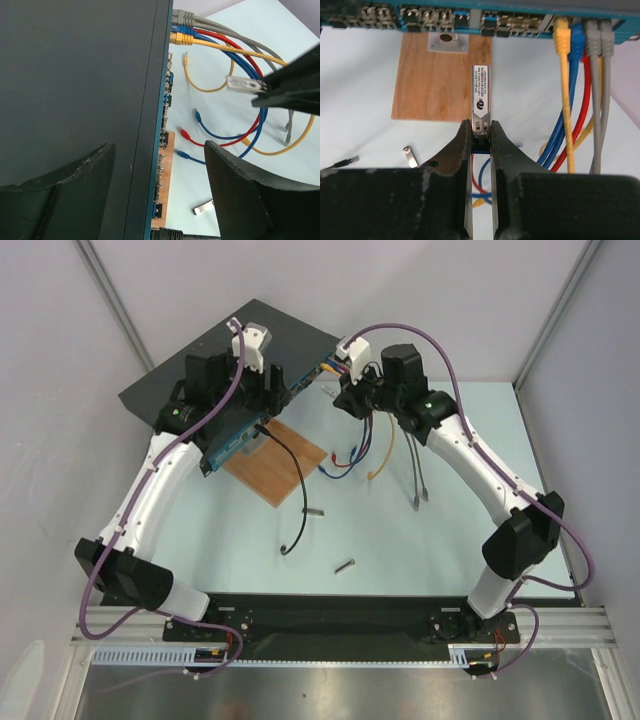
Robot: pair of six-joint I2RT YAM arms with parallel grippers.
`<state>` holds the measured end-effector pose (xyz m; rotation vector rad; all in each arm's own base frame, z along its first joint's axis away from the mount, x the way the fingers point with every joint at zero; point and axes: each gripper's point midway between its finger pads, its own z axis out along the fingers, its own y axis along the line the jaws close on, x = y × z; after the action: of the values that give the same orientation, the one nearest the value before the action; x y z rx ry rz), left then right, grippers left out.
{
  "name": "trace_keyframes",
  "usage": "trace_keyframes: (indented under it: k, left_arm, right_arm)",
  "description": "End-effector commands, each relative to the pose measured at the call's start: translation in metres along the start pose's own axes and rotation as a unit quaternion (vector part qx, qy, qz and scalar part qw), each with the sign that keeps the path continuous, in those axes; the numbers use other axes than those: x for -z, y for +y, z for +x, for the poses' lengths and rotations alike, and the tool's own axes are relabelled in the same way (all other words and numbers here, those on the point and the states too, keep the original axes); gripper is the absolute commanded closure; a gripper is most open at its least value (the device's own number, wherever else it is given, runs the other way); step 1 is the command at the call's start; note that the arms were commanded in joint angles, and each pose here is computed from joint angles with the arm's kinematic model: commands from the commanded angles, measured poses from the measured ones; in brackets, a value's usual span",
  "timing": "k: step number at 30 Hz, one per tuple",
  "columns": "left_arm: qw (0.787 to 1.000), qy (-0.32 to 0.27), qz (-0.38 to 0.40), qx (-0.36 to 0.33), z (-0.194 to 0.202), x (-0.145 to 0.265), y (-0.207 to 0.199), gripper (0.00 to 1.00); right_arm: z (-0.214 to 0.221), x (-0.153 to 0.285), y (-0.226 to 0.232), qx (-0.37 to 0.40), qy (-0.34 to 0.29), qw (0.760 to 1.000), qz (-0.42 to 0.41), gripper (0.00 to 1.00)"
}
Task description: Insert the plug into the switch port
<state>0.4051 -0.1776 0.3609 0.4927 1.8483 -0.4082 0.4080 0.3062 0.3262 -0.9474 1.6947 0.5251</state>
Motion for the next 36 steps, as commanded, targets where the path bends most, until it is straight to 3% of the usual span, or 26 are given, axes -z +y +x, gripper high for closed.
trace_keyframes:
  k: [1,11,36]
  left_arm:
    - [1.000,-0.006,-0.005,0.004,-0.004,0.010,0.006,0.24]
    - [0.999,0.001,-0.034,0.016,0.000,0.000,0.027,0.23]
    - [0.999,0.001,-0.021,0.039,-0.001,-0.021,0.028,0.21]
  right_arm:
    - [-0.027,-0.010,-0.008,0.007,-0.031,0.999,0.005,1.00]
    - [-0.034,-0.046,-0.028,-0.002,-0.027,1.000,-0.002,1.00]
    - [-0.026,-0.058,-0.024,0.011,-0.010,1.000,-0.012,1.00]
